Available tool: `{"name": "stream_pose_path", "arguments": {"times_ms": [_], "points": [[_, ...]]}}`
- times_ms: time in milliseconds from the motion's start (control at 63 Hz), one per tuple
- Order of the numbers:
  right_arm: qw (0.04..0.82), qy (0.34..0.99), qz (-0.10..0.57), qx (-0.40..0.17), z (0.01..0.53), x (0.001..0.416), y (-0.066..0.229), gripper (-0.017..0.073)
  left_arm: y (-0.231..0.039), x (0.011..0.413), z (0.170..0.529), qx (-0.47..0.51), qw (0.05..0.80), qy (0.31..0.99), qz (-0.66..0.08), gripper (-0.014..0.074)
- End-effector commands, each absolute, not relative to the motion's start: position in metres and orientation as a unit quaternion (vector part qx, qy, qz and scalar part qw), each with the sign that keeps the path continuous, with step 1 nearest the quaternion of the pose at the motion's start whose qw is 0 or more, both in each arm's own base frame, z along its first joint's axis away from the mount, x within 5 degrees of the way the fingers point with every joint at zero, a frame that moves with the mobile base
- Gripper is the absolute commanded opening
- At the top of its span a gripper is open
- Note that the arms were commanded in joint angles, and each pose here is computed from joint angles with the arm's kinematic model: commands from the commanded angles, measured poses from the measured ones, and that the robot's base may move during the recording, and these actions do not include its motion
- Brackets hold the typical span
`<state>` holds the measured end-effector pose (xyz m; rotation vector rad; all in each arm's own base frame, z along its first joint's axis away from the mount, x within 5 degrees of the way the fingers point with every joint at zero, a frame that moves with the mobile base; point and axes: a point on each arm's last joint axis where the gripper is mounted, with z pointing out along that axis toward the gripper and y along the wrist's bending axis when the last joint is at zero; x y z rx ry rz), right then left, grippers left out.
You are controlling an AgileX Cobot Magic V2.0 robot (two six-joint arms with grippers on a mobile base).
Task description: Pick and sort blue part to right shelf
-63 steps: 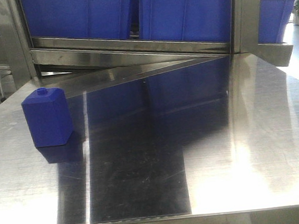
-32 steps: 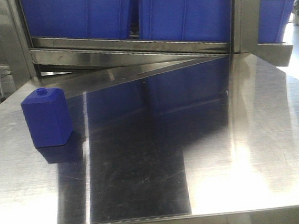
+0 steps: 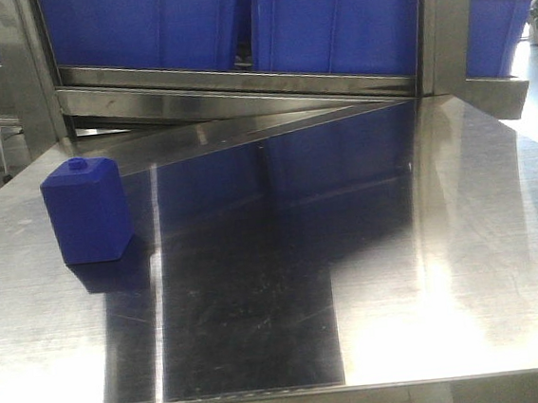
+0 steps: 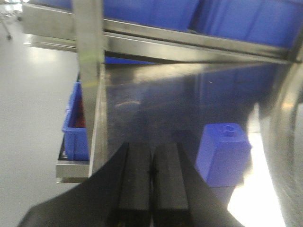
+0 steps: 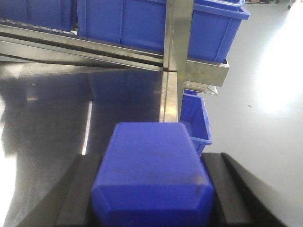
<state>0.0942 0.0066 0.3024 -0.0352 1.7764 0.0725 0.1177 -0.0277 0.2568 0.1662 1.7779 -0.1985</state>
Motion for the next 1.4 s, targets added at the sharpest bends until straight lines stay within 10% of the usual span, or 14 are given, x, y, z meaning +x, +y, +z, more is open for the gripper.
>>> {"name": "stream_pose_path", "arguments": {"times_ms": [0,301,650,1380], "points": [[0.677,0.735,0.026,-0.018,0.321,0.095,0.006,0.0374,-0.04,0.136,0.287,0.09,0.658,0.74,-0.11,0.0134],[0.677,0.735,0.026,-0.018,0.321,0.095,0.006,0.0374,-0.084,0.195,0.294,0.142,0.587,0.785,-0.136,0.0158],[0.677,0.735,0.026,-0.018,0.321,0.095,0.006,0.0374,-0.129,0.253,0.308,0.158,0.489,0.846,-0.144,0.0529],[0.677,0.735,0.026,-0.018,0.321,0.095,0.006,0.0374,-0.162,0.316,0.322,0.052,0.214,0.972,-0.086,0.0538]]}}
